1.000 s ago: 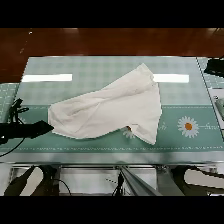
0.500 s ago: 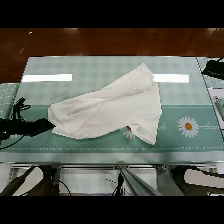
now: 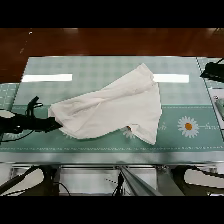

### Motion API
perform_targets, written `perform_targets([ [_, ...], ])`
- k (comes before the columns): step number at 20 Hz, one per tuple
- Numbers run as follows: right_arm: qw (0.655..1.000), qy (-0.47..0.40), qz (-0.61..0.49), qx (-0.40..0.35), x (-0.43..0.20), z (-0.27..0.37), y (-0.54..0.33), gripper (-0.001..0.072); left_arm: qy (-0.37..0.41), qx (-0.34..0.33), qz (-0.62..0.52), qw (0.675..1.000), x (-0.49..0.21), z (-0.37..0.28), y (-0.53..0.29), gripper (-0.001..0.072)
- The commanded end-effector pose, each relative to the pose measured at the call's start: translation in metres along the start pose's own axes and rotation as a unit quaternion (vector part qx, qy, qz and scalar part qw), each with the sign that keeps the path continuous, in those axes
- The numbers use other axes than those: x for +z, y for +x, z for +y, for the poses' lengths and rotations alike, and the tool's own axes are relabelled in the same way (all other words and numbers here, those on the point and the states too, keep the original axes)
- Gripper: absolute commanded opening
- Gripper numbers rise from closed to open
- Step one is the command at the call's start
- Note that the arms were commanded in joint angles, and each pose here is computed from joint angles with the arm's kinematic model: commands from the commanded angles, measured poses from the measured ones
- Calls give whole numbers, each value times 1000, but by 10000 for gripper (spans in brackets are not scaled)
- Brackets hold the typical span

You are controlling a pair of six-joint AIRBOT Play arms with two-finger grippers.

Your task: Fold the shirts.

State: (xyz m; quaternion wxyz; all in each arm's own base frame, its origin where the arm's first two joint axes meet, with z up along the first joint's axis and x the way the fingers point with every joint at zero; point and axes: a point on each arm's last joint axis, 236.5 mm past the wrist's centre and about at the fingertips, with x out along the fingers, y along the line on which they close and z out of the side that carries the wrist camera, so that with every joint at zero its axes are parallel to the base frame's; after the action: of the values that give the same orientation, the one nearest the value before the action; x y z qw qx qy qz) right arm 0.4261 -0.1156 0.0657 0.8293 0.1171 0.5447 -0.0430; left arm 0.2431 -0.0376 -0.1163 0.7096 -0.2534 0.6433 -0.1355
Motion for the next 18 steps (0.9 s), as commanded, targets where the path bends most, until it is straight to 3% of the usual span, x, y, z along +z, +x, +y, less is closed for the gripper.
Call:
perform_targets([
  [1,1000,-4,17,-9,-8,-5,0,431,0,2,-6,1000,10,-5,5,26],
  [5,998,-9,42,-35,-21,-20,2,442,12,-14,15,1000,0,-16,-1,25],
  [8,994,21,110,13,-69,-17,26,554,25,-15,8,1000,0,-23,-10,26],
  [10,983,50,159,83,-110,6,49,554,31,-14,0,999,2,-25,-14,26],
  [13,968,55,210,127,-160,34,76,554,34,-18,2,999,-1,-29,-16,26],
  [18,970,45,174,166,-163,95,109,543,34,-22,9,999,-4,-31,-16,26],
])
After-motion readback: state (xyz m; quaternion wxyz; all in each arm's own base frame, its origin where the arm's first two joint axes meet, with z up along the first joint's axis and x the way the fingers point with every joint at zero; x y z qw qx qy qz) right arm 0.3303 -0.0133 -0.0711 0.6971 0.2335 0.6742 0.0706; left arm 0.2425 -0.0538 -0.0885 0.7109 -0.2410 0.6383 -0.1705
